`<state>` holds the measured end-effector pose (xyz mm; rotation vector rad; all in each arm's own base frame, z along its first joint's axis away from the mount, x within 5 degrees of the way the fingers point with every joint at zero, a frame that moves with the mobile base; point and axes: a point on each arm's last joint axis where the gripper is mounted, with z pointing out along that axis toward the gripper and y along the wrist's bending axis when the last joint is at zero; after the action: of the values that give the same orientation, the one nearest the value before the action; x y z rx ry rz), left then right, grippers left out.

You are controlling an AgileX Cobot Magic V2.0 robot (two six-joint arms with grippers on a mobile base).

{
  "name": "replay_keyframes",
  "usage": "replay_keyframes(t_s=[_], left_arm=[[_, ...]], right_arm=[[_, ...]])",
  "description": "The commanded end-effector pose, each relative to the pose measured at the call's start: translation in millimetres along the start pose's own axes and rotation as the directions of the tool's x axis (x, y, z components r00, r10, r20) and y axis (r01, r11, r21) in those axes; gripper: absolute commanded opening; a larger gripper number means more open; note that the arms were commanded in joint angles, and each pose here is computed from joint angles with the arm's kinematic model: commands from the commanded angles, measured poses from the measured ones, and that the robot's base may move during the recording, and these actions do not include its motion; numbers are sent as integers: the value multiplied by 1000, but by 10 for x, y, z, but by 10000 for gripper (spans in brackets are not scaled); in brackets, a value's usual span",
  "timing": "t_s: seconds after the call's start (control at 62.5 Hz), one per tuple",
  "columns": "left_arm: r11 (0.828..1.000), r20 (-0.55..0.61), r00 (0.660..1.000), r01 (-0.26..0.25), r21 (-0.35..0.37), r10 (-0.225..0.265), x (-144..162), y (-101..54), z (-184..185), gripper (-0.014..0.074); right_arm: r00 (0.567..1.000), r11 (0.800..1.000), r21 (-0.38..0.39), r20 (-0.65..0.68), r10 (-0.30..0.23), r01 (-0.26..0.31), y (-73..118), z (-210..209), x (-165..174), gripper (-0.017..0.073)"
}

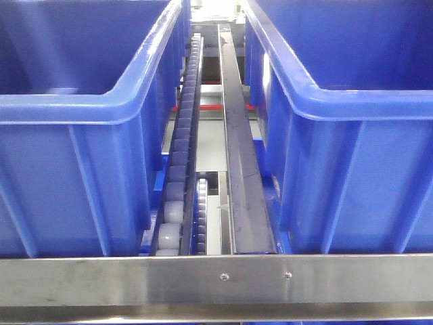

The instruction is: Pick and sort blue part to right shelf

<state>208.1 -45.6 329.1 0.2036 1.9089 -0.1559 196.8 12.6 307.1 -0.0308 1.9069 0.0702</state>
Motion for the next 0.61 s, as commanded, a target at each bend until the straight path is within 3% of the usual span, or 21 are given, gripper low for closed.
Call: replay_keyframes(t_s=[0.0, 0.048, 0.16, 0.304, 0.48, 0.592], left_arm=[[999, 168, 986, 11, -31, -6, -253, 62, -144, 135], [998, 198, 980, 28, -53, -17, -279, 111, -208, 136], [993, 281, 959, 75, -95, -45, -316, 204, -384, 136], [987, 345, 938, 91, -134, -40, -232, 249, -620, 136], [983, 379, 924, 118, -138, -58, 35, 221, -857, 136], [983, 395, 916, 126, -133, -64, 242, 190, -979, 136]], right_arm=[[980, 995, -11, 168, 103, -102, -7, -83, -244, 28], [973, 992, -17, 191, 129, -129, -8, -112, -266, 28], [964, 991, -21, 232, 130, -129, -8, -183, -309, 28], [948, 992, -30, 293, 126, -122, -5, -361, -370, 28], [930, 1000, -2, 368, 12, -12, -1, -614, -346, 28], [921, 1000, 1, 391, 5, -6, -5, -747, -199, 28]])
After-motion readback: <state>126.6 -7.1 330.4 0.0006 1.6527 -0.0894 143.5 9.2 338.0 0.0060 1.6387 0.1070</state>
